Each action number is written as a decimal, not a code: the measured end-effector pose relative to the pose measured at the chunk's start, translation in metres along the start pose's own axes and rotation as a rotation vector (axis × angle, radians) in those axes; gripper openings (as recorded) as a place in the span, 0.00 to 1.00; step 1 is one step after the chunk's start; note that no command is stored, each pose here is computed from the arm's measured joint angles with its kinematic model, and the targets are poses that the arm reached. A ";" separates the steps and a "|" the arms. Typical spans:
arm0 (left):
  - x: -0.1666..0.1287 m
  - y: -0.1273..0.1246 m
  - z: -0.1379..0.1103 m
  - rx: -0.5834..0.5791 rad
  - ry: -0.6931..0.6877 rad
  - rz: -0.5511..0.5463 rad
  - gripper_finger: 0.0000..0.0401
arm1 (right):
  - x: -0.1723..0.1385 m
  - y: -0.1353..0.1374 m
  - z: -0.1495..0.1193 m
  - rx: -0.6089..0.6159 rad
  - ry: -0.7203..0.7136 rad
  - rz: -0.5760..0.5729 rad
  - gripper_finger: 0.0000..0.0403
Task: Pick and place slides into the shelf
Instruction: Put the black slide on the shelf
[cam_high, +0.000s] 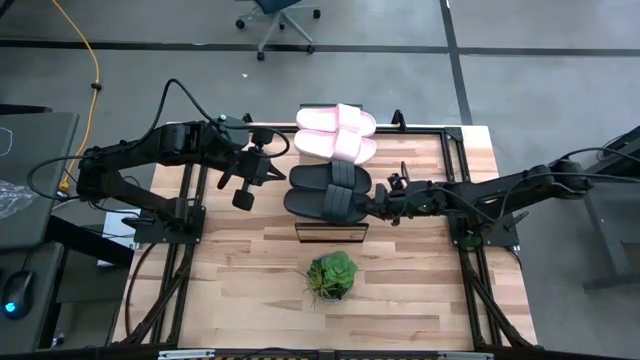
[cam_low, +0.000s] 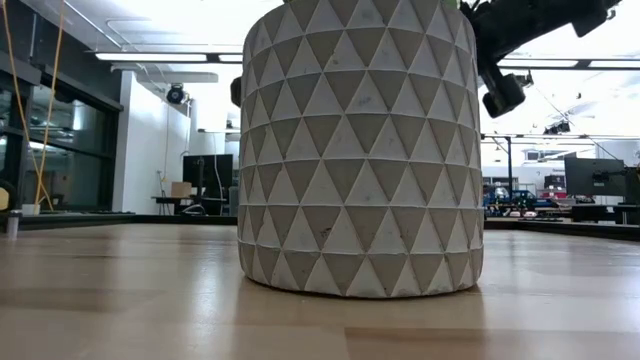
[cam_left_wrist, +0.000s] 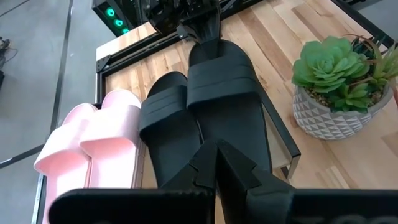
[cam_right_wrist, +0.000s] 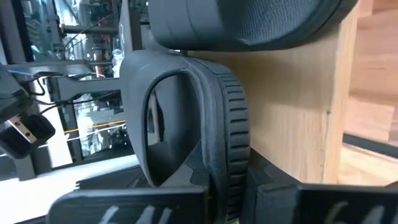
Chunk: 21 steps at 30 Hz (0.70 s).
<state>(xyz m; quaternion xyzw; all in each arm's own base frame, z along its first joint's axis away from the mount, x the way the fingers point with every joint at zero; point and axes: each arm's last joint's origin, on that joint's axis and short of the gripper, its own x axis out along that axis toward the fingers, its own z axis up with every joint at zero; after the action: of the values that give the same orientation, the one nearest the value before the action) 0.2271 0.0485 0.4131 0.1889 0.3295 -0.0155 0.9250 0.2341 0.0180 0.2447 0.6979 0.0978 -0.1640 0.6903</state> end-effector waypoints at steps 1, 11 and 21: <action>0.000 0.000 0.000 0.000 0.002 -0.001 0.00 | 0.000 0.000 0.000 -0.005 -0.005 -0.002 0.02; 0.000 -0.001 -0.002 0.002 0.021 -0.011 0.00 | -0.005 0.001 0.002 -0.044 -0.046 0.003 0.02; 0.000 -0.001 -0.002 0.010 0.022 -0.012 0.00 | -0.006 -0.002 0.002 -0.046 -0.012 -0.035 0.02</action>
<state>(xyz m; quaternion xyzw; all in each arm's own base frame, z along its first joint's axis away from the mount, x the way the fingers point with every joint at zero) 0.2258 0.0483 0.4111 0.1916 0.3404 -0.0205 0.9203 0.2279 0.0170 0.2450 0.6791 0.1098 -0.1778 0.7037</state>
